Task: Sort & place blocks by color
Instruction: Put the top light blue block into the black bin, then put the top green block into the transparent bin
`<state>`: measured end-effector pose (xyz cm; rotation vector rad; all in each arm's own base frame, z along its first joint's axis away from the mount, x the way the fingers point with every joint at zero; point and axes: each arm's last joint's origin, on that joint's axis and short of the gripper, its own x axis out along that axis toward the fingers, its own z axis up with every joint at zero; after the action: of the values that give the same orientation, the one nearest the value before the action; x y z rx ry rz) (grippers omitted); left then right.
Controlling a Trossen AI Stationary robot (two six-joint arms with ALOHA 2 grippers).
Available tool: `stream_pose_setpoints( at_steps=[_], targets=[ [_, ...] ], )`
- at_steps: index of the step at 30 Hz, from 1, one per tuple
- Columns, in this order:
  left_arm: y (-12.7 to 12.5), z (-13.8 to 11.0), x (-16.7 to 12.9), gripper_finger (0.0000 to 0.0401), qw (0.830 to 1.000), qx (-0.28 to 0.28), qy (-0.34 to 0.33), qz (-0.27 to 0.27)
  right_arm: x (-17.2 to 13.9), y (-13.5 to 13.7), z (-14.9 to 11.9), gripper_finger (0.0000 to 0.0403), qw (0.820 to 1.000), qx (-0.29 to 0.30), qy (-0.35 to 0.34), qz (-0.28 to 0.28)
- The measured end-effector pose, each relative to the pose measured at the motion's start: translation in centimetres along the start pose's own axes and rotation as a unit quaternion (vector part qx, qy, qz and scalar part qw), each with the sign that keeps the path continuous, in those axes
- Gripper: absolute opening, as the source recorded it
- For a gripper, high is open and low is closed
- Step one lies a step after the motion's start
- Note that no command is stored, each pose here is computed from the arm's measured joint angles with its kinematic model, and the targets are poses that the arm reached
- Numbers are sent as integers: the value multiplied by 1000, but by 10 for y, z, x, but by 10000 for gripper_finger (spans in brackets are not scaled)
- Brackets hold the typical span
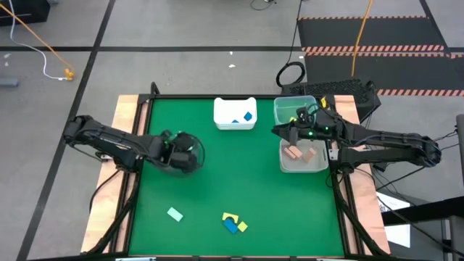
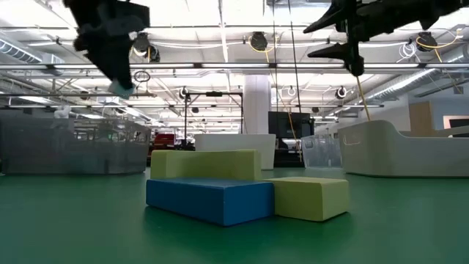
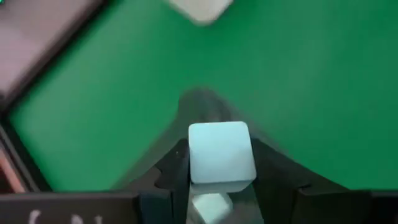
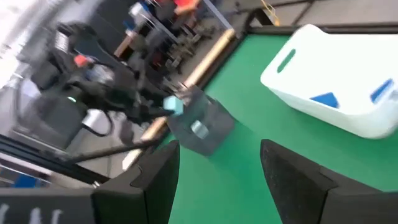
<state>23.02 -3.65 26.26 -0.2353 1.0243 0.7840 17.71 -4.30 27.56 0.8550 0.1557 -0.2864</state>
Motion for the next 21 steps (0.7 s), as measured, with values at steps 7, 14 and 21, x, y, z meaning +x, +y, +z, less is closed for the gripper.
stream_pose_setpoints(
  at_steps=[7, 14, 21],
  targets=[
    [2, -28, 21, 133, 996, -41, 76, 15, 14, -17, -18, 212, 995, 6, -34, 90],
    [9, -50, 48, 136, 987, -123, 92, 52, 23, -22, -29, 212, 992, -16, -11, 125],
    [9, -52, 50, 258, 974, -201, 87, 57, 31, -18, -44, 212, 989, -75, 15, 125]
  ],
)
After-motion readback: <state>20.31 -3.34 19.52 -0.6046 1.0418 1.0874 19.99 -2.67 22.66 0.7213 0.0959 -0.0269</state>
